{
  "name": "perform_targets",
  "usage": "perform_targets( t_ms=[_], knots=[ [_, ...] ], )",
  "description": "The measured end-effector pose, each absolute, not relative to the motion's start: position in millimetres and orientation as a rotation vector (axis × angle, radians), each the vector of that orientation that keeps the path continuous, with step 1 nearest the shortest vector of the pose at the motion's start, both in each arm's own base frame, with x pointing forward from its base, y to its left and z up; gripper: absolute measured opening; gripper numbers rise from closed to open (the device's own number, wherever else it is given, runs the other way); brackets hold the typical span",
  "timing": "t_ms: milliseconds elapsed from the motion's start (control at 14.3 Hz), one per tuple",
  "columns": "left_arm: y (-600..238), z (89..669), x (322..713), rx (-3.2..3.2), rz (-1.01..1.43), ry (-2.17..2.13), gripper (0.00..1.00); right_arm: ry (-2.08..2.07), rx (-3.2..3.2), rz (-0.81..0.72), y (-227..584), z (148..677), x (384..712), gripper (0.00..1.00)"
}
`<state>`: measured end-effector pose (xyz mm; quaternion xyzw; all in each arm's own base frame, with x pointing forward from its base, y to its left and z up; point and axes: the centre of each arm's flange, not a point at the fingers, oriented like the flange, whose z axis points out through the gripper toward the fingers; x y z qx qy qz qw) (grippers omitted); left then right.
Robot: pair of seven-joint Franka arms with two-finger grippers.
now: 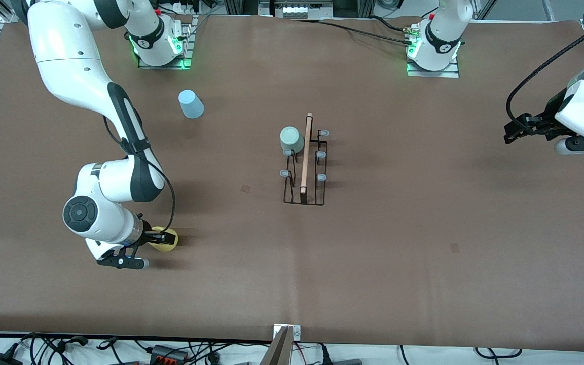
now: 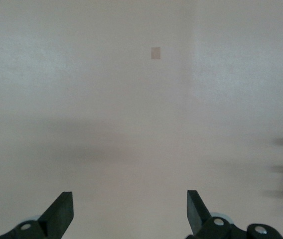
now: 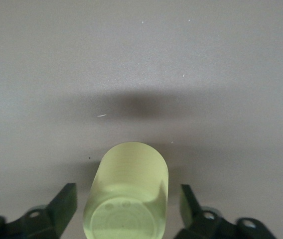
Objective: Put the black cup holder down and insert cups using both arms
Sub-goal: 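Carry the yellow cup over the rack with the right gripper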
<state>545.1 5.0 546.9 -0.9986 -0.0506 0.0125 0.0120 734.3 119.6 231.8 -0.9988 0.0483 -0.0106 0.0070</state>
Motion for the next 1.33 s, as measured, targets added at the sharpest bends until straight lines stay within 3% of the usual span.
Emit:
perform_targets(
  t_ms=[140, 491, 771, 982, 1332],
  knots=[
    [5, 547, 545, -3.113, 0.039, -0.158, 1.0, 0.148, -3.123, -0.041, 120, 235, 736, 0.65],
    [5, 547, 545, -3.113, 0.039, -0.158, 1.0, 0.021, -3.147, 0.064, 133, 249, 732, 0.65],
    [5, 547, 545, -3.113, 0.039, -0.157, 1.0, -0.123, -3.132, 0.062, 196, 351, 721, 0.65],
    [5, 547, 545, -3.113, 0.039, -0.157, 1.0, -0.186, -3.119, 0.024, 276, 415, 689, 0.65],
    [5, 547, 545, -3.113, 0.039, -0.157, 1.0, -0.076, -3.123, 0.023, 405, 418, 622, 0.65]
  ],
)
